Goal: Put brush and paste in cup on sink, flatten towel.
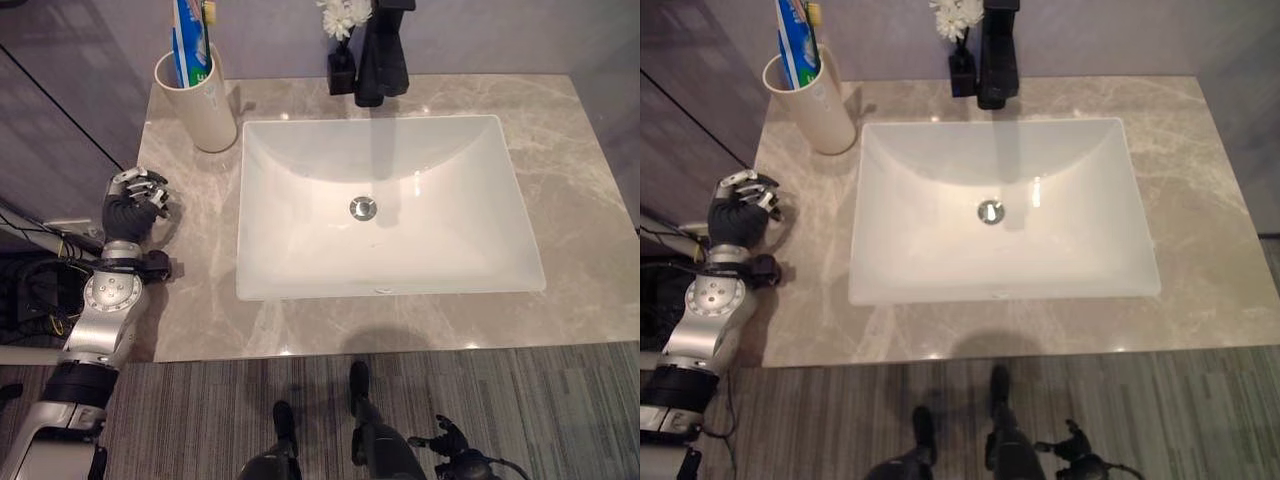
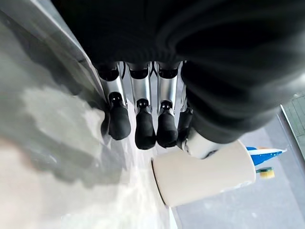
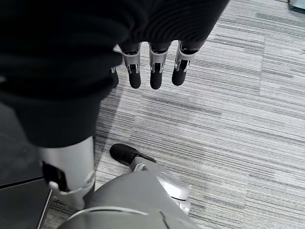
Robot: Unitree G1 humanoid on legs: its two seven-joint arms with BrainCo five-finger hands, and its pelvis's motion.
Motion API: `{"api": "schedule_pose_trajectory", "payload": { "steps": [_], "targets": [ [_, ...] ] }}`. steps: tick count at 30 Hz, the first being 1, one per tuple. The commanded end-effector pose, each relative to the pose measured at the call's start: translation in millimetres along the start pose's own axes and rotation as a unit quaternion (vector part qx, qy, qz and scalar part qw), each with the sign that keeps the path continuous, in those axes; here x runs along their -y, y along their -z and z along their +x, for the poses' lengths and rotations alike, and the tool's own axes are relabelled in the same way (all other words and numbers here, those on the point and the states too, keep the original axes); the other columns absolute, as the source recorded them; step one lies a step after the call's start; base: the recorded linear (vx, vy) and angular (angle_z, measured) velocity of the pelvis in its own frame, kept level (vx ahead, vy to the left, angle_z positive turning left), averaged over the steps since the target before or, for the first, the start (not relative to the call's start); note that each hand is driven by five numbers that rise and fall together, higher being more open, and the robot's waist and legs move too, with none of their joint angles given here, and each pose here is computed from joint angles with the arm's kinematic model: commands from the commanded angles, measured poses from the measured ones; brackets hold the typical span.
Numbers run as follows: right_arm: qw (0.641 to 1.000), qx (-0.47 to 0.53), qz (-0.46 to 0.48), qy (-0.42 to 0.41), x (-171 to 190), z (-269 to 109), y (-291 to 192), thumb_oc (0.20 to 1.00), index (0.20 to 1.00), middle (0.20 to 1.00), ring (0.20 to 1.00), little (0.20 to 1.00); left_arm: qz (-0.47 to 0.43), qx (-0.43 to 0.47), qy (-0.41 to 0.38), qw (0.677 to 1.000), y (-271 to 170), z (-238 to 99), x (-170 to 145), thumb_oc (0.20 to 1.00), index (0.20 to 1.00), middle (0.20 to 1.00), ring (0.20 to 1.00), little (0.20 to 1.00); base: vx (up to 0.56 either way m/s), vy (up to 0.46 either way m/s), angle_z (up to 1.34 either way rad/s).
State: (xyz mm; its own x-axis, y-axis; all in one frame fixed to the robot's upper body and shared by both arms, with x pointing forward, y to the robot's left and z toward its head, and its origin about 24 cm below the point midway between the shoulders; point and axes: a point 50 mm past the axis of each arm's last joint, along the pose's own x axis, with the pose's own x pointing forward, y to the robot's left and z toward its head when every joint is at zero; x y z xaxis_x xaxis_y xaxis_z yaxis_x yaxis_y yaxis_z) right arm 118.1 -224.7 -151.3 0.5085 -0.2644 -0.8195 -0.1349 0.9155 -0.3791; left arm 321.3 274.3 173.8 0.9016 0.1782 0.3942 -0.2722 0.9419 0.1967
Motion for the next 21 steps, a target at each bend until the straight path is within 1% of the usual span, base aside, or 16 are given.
{"api": "schedule_pose_trajectory", "payload": {
  "steps": [1, 6, 9, 14, 18, 21],
  "targets": [
    [1.0, -0.011, -0.01, 0.019, 17.3, 1.3, 4.9, 1.0, 1.0, 1.0, 1.0, 1.0, 0.001, 0.035, -0.012, 0.999, -20.4, 26.0, -1.2, 0.2, 0.2, 0.2, 0.2, 0.2, -0.04, 0.0, 0.0],
    [1.0, -0.013, -0.007, 0.017, 16.3, 1.0, 6.2, 1.0, 1.0, 1.0, 1.0, 1.0, 0.015, 0.045, -0.026, 0.999, -36.6, 51.6, -0.8, 0.2, 0.2, 0.2, 0.2, 0.2, -0.01, 0.005, -0.03],
    [1.0, -0.015, -0.006, 0.017, 15.3, 0.9, 6.9, 1.0, 1.0, 1.0, 1.0, 1.0, 0.035, 0.046, -0.048, 0.997, -44.5, 64.1, -6.1, 0.2, 0.2, 0.2, 0.2, 0.2, 0.01, 0.007, -0.13],
    [1.0, -0.016, -0.001, 0.02, 14.5, 0.7, 7.6, 1.0, 1.0, 1.0, 1.0, 1.0, 0.065, 0.019, -0.081, 0.994, -43.3, 76.2, -19.0, 0.2, 0.2, 0.2, 0.2, 0.2, 0.04, 0.005, -0.06],
    [1.0, -0.017, 0.002, 0.026, 17.6, 0.8, 8.6, 1.0, 1.0, 1.0, 1.0, 1.0, 0.096, 0.0, -0.109, 0.989, -50.7, 89.9, -30.1, 0.2, 0.2, 0.2, 0.2, 0.2, 0.02, 0.01, 0.0],
    [1.0, -0.018, 0.001, 0.025, 17.1, 0.8, 9.1, 1.0, 1.0, 1.0, 1.0, 1.0, 0.082, 0.003, -0.107, 0.991, -54.2, 92.8, -25.4, 0.2, 0.2, 0.2, 0.2, 0.2, 0.0, 0.0, 0.0]
  ]
}}
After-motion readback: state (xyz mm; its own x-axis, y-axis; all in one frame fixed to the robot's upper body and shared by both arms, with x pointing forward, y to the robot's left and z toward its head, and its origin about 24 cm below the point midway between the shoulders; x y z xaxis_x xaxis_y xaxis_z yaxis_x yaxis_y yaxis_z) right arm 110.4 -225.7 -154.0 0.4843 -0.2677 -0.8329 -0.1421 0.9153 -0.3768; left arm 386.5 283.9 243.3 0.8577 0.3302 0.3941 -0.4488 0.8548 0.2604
